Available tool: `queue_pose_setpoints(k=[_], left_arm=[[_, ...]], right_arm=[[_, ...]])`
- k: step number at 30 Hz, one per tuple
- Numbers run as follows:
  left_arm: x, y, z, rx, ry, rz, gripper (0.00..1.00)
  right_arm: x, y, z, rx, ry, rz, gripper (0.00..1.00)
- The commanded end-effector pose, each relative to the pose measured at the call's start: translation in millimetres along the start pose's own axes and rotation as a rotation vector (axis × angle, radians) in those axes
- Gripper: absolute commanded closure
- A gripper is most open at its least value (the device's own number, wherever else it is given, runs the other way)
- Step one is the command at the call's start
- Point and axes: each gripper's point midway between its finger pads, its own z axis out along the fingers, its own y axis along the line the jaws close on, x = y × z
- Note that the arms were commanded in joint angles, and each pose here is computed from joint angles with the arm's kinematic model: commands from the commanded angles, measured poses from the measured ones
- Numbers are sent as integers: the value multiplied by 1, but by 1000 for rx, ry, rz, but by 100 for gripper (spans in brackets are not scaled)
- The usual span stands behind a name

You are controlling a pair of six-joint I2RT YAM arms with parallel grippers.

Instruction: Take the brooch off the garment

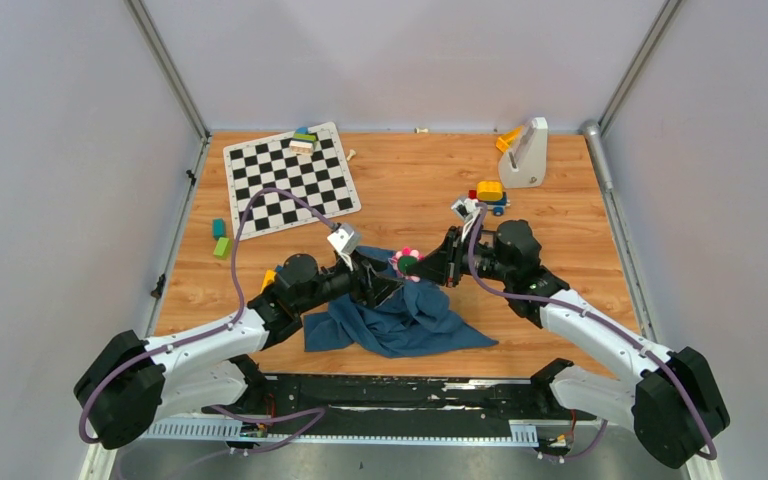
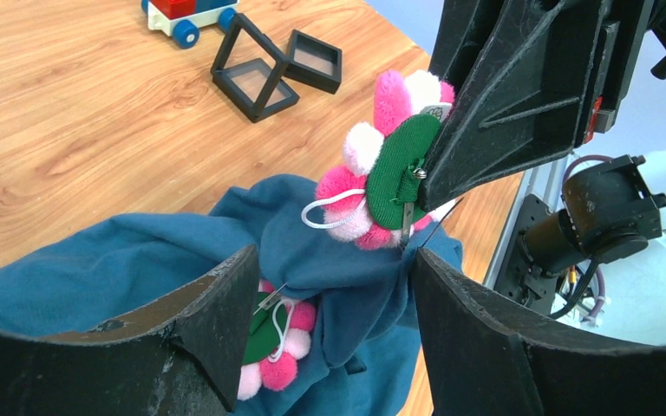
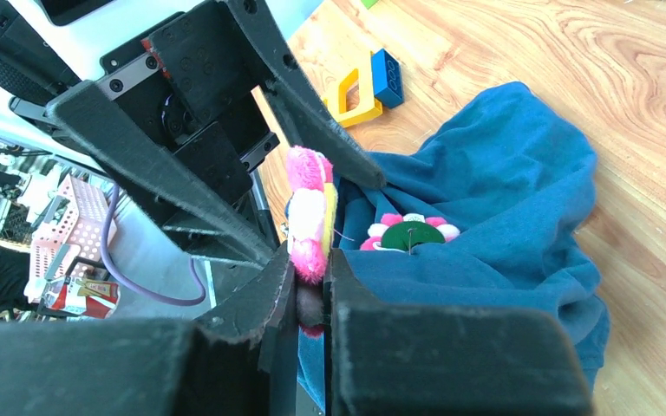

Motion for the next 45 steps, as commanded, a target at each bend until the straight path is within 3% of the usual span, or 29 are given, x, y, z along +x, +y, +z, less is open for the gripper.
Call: queue_pose_setpoints(k=[1, 4, 7, 12, 21, 24, 26, 29, 30, 31, 45], left_arm=[[-19, -2, 1, -5, -66, 24, 17], [-19, -6, -5, 17, -80, 31, 5], [-12, -17, -10, 87, -61, 61, 2], [13, -29, -10, 193, 20, 84, 5], [30, -32, -2, 253, 30, 117, 14], [35, -33, 3, 269, 35, 105, 23], [35, -35, 4, 284, 29, 103, 38], [28, -34, 2, 268, -9, 106, 91], [28, -33, 0, 260, -11, 108, 97], [23, -35, -3, 259, -27, 116, 100], [16, -53, -24, 302, 56, 117, 100]], right_arm=[[-23, 16, -2, -18, -54, -49, 100], [-25, 13, -3, 6, -62, -73, 100], [-28, 17, -4, -9, -65, -121, 100], [-34, 16, -5, -2, -70, -198, 100], [-36, 5, -5, 54, -73, -256, 100], [-36, 1, -6, 74, -72, -275, 100], [-35, -4, -6, 99, -70, -294, 100], [-35, -19, -8, 173, -73, -337, 100], [-35, -27, -9, 210, -78, -348, 100], [-37, -32, -10, 233, -86, -366, 100], [-59, -92, -19, 521, -126, -552, 100]])
